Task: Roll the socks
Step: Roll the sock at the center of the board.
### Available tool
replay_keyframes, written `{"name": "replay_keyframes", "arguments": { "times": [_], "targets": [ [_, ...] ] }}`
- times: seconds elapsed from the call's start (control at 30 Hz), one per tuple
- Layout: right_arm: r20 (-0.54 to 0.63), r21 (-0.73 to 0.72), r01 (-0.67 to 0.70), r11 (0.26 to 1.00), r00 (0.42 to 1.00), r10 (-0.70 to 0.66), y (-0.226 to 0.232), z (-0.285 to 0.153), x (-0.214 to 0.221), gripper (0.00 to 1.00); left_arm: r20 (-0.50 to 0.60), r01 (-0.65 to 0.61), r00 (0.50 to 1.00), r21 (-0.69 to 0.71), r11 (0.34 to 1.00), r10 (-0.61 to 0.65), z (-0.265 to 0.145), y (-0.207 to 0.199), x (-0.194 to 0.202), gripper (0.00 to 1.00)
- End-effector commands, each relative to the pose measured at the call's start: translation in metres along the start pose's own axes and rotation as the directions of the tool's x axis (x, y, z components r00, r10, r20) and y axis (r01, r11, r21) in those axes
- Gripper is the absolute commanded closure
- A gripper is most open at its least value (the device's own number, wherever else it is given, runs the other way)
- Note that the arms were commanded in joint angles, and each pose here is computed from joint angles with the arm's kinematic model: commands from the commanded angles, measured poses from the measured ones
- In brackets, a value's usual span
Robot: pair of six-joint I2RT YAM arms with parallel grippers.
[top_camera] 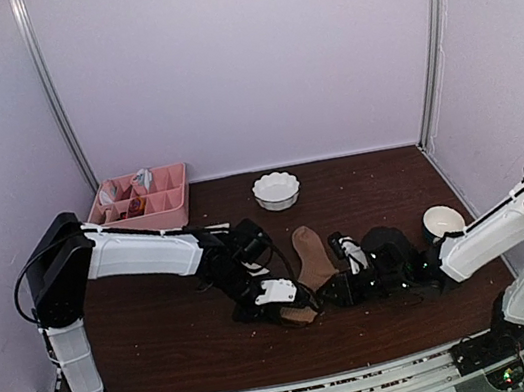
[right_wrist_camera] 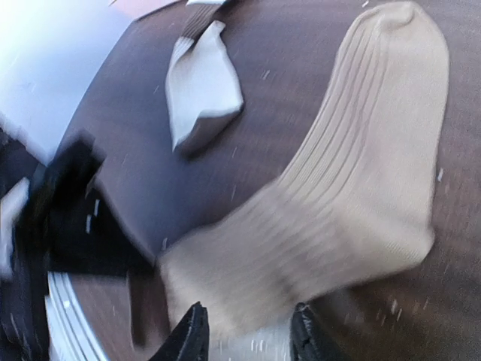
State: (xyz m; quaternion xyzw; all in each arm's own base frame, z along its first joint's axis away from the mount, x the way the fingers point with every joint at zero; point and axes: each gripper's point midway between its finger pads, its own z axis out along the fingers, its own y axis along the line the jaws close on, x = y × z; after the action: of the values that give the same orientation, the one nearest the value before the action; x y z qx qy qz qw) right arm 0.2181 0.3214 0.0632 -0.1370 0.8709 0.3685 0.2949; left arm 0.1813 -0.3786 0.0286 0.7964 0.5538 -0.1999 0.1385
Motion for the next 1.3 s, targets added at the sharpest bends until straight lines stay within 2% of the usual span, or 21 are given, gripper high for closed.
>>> {"name": "replay_keyframes", "arguments": {
  "times": [0.0, 0.33, 0.43, 0.57, 0.77, 0.83, 0.87, 0.93, 0.97, 1.0, 1.03, 1.17, 1.27],
  "targets": [
    [-0.057, 0.152, 0.081, 0.985, 0.996, -0.073, -0.024, 0.022, -0.026, 0.67, -0.023, 0.054, 0.998, 0.029, 0.998, -0.054, -0.004, -0.016, 0.011, 1.00],
    [-0.247, 0.205, 0.096, 0.974, 0.968, -0.043, -0.036, 0.082, -0.017, 0.91, -0.081, 0.101, 0.992, -0.007, 0.995, -0.101, 0.001, -0.018, 0.031, 1.00],
    [-0.277, 0.224, 0.105, 0.969, 0.960, -0.040, -0.041, 0.092, -0.015, 0.93, -0.091, 0.110, 0.990, -0.003, 0.994, -0.110, 0.000, -0.019, 0.033, 1.00],
    [-0.307, 0.180, 0.126, 0.976, 0.949, -0.065, -0.031, 0.110, -0.020, 0.92, -0.092, 0.125, 0.988, 0.001, 0.992, -0.124, -0.005, -0.021, 0.031, 1.00],
    [-0.221, 0.015, 0.187, 0.982, 0.959, -0.179, 0.018, 0.119, -0.059, 0.88, -0.096, 0.148, 0.984, -0.007, 0.989, -0.148, -0.010, -0.021, 0.030, 1.00],
    [-0.175, 0.002, 0.221, 0.975, 0.960, -0.217, 0.026, 0.107, -0.072, 0.83, -0.109, 0.154, 0.982, -0.015, 0.988, -0.155, -0.008, -0.017, 0.031, 1.00],
    [-0.148, 0.008, 0.236, 0.972, 0.961, -0.232, 0.028, 0.099, -0.076, 0.77, -0.116, 0.157, 0.981, -0.013, 0.988, -0.157, -0.006, -0.016, 0.032, 1.00],
    [-0.076, 0.030, 0.258, 0.966, 0.964, -0.255, 0.028, 0.078, -0.085, 0.50, -0.122, 0.161, 0.979, -0.006, 0.987, -0.161, -0.003, -0.014, 0.033, 1.00],
    [-0.032, 0.035, 0.269, 0.962, 0.963, -0.268, 0.028, 0.067, -0.089, 0.29, -0.121, 0.163, 0.979, -0.002, 0.987, -0.162, -0.002, -0.014, 0.032, 1.00],
    [0.009, 0.046, 0.274, 0.961, 0.961, -0.275, 0.027, 0.054, -0.093, 0.03, -0.119, 0.165, 0.979, 0.003, 0.986, -0.164, -0.002, -0.013, 0.031, 1.00],
    [0.040, 0.070, 0.270, 0.960, 0.961, -0.273, 0.021, 0.042, -0.092, 0.00, -0.120, 0.167, 0.979, 0.007, 0.986, -0.165, -0.001, -0.013, 0.031, 1.00],
    [0.196, 0.194, 0.248, 0.949, 0.938, -0.285, 0.002, -0.015, -0.101, 0.00, -0.112, 0.191, 0.976, 0.050, 0.980, -0.185, -0.001, -0.014, 0.029, 1.00],
    [0.332, 0.293, 0.162, 0.942, 0.907, -0.259, -0.015, -0.062, -0.109, 0.00, -0.107, 0.225, 0.971, 0.097, 0.969, -0.215, -0.001, -0.015, 0.027, 1.00]
  ]
}}
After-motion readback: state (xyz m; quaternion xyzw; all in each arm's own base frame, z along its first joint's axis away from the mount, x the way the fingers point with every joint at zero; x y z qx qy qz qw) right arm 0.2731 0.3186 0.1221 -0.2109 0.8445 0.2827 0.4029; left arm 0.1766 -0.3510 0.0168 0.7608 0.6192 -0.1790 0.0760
